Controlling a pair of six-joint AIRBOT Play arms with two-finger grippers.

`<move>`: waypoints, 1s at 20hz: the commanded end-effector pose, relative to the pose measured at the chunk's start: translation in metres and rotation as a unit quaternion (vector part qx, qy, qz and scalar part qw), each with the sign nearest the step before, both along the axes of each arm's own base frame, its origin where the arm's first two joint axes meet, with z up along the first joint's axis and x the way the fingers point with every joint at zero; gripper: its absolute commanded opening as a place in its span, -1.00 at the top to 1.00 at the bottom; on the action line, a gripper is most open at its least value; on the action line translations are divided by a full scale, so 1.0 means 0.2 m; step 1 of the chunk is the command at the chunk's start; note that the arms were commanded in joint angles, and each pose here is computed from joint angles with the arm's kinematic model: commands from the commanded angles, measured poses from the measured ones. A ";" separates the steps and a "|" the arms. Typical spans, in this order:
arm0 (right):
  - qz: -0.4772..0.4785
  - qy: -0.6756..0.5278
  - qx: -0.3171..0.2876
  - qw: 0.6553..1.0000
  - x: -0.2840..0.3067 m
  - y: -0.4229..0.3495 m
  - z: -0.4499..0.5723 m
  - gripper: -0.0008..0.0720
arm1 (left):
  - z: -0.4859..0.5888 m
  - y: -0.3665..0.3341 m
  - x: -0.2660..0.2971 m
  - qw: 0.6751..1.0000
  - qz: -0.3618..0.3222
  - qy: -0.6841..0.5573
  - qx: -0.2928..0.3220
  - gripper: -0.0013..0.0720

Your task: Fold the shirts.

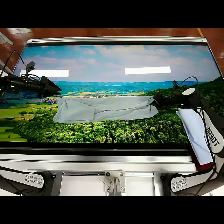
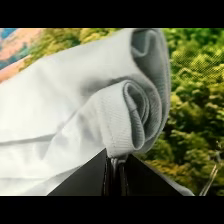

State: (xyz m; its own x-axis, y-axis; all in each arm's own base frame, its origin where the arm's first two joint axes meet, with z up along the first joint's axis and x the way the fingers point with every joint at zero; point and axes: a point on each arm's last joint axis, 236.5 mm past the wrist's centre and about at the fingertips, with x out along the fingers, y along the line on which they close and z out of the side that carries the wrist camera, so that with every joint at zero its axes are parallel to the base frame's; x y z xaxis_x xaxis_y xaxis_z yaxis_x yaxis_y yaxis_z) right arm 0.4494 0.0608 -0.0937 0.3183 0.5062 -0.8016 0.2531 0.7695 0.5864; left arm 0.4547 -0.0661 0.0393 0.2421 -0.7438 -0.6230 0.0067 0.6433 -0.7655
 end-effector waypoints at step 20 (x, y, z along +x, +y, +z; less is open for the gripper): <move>0.079 -0.195 -0.099 0.972 -0.72 0.06 1.35 0.79 | -0.39 -2.08 -0.64 0.988 -0.147 -0.004 -0.043 0.86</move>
State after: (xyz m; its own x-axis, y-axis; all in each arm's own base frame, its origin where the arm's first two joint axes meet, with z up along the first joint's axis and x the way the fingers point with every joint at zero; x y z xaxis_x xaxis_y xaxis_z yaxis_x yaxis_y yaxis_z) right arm 0.3266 0.0679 0.1614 0.5373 0.4186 -0.7322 -0.0762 0.8887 0.4521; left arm 0.3416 -0.4332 -0.0291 -0.0236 -0.7870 -0.6165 0.3117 0.5801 -0.7525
